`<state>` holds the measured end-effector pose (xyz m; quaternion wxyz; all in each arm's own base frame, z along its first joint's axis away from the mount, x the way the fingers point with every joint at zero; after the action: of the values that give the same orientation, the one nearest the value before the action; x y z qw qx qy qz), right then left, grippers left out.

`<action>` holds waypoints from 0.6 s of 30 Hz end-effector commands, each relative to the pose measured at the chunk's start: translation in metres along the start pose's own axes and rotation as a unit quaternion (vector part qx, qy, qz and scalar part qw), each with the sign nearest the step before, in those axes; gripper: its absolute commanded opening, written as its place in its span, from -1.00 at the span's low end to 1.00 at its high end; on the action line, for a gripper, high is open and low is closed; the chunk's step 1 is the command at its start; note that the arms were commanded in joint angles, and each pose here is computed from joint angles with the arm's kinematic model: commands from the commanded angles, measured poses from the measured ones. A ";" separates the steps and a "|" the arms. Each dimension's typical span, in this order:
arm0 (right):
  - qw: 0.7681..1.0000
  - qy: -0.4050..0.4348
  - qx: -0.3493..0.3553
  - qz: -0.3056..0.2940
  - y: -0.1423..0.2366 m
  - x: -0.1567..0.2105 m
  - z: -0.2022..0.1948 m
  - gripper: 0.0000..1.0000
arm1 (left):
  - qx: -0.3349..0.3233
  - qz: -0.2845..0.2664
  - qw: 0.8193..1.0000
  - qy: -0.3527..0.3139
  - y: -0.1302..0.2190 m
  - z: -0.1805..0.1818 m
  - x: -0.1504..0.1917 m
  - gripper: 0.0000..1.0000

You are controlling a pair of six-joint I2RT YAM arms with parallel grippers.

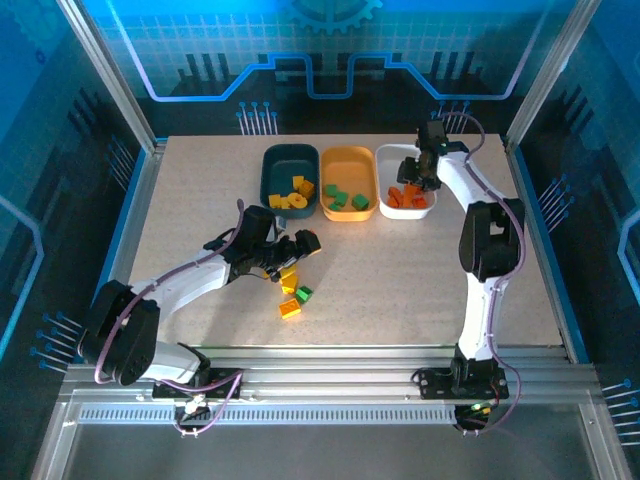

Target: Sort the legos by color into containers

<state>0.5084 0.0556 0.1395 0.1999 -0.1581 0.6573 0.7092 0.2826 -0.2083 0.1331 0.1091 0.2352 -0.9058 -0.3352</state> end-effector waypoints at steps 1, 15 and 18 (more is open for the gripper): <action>0.998 0.011 -0.014 -0.063 0.068 -0.009 0.013 0.14 | 0.005 -0.006 1.000 -0.021 0.009 -0.004 0.002 0.98; 0.984 0.138 -0.115 0.009 0.058 0.161 0.233 0.41 | -0.023 -0.149 0.981 0.124 0.082 0.080 -0.038 0.98; 0.985 0.133 -0.106 0.027 0.038 0.168 0.259 0.49 | -0.024 -0.157 0.980 0.122 0.093 0.085 -0.032 0.98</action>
<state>0.3440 0.3047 0.1127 0.0440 -0.2763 0.6047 0.7457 0.2607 -0.0913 0.1336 0.1620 0.4089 -0.8378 -0.3235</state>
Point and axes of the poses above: each hand's point on the last joint's axis, 136 mm out from that joint toward the fingers, its own y axis back along the fingers, its own z axis along the line the jaws close on, x = y × z, the point moved 3 cm from there along y, back along the fingers, and after that the axes turned 9 degrees about y, right-handed, at the moved point
